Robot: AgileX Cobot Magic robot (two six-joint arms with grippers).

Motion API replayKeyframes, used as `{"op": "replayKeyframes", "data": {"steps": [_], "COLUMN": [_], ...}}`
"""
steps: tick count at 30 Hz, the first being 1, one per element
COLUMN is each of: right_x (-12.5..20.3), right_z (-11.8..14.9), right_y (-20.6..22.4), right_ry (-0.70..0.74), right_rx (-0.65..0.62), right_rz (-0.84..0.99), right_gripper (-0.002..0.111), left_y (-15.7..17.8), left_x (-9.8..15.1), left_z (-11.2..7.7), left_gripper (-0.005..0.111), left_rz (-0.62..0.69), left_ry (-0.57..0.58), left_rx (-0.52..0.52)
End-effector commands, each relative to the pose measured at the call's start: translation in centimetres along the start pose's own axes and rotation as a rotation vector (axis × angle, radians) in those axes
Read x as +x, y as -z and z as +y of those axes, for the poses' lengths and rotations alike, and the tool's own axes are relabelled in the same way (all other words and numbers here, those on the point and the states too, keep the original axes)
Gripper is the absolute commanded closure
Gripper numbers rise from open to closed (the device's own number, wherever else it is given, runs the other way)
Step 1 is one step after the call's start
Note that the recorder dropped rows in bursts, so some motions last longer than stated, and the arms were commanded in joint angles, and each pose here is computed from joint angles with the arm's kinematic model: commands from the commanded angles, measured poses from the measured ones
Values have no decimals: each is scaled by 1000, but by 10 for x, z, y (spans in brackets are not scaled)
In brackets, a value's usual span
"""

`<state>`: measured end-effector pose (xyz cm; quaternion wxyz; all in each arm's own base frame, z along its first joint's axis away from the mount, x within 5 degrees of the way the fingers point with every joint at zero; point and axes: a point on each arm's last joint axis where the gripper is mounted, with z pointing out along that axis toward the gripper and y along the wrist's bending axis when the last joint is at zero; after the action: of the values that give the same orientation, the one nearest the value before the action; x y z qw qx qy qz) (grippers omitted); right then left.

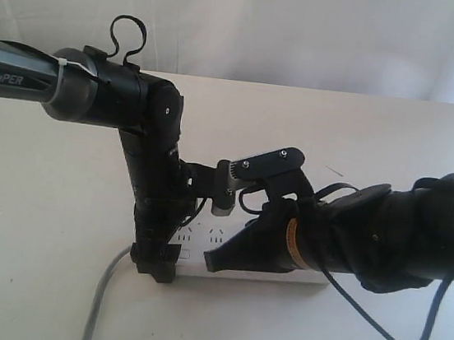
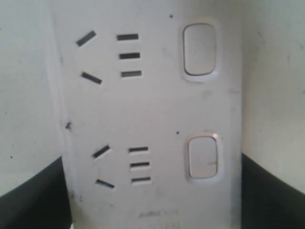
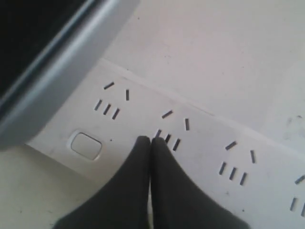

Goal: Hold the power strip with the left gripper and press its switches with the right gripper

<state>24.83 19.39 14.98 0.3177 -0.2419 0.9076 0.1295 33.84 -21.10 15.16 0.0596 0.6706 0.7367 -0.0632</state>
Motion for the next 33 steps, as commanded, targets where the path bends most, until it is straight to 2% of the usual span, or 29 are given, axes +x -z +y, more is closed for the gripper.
{"op": "replayKeyframes", "data": {"steps": [1,8,20,33], "right_x": [12,16,-11,6], "right_z": [1,4,5,0], "right_y": [-16,-21,16,13], "right_ry": [-11,-9,-5,-1], "right_rx": [-18,-52,-50,-14], "right_rz": [67,94,-53,-8], "right_gripper": [108,108,108,108], "left_y": [-15,-15,-15,-14], "left_x": [11,11,12,13], "left_z": [-10,-10,-10,-11], "left_gripper": [107,107,107,107], "left_rz": [80,81,88,101], "left_ry": [24,24,20,-8], "left_rx": [122,124,122,142]}}
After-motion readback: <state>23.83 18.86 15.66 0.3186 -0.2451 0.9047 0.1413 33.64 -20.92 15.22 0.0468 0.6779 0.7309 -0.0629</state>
